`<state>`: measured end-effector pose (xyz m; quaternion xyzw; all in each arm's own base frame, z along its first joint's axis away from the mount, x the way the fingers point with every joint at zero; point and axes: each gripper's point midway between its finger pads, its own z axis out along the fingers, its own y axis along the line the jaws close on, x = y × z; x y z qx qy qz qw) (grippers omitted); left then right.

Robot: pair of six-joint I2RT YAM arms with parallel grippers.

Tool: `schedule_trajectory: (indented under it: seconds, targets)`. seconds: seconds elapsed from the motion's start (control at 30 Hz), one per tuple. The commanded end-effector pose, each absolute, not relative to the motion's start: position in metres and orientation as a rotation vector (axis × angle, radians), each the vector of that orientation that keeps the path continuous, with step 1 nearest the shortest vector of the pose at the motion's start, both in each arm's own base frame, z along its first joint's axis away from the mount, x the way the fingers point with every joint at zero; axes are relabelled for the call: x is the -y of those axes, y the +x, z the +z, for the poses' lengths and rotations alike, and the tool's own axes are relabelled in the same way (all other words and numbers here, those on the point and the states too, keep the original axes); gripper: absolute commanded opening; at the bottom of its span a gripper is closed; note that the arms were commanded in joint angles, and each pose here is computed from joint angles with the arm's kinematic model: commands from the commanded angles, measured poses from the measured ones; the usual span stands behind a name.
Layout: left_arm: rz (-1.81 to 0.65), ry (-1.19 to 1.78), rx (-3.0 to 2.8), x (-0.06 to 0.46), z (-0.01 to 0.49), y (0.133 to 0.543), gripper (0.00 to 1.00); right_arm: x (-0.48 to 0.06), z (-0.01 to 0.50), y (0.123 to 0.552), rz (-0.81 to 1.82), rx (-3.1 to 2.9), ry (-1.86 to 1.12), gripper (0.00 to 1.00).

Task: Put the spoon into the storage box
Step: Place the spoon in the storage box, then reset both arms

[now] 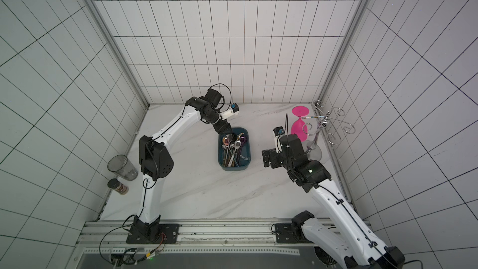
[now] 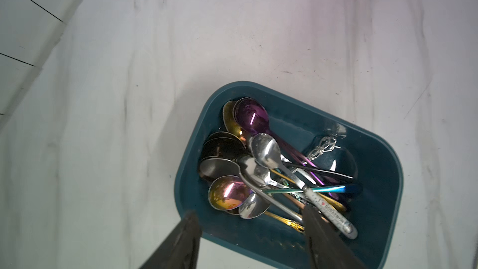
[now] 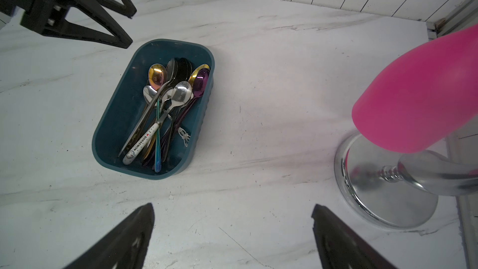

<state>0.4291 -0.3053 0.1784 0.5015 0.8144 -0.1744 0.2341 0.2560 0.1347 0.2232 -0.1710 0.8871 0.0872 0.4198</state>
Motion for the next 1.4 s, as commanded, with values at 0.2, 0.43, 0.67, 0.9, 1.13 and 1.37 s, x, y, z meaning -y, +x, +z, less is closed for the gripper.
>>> schedule_trajectory:
  seconds: [0.2,0.43,0.67,0.9,1.13,1.37]
  targets:
    - [-0.321,0.972,-2.167,0.246,0.251,0.458,0.98,-0.114,0.207,0.287,0.005,-2.082,-0.372,0.99]
    - [-0.263,0.500,-2.138,0.150,0.263,0.477,0.99,-0.110,0.201,0.297,-0.079,-1.970,-0.416,0.99]
    - [-0.258,0.237,-2.016,0.073,0.246,0.446,0.99,-0.101,0.202,0.297,-0.088,-1.898,-0.360,0.99]
    - [-0.279,0.045,-1.995,0.020,0.213,0.421,0.99,-0.086,0.194,0.291,-0.110,-1.872,-0.274,0.99]
    - [-0.199,-0.016,-1.976,0.000,0.174,0.404,0.99,-0.069,0.184,0.284,-0.155,-1.843,-0.194,0.99]
    - [-0.181,-0.059,-1.928,-0.004,0.149,0.389,0.99,-0.065,0.181,0.281,-0.160,-1.816,-0.175,0.99]
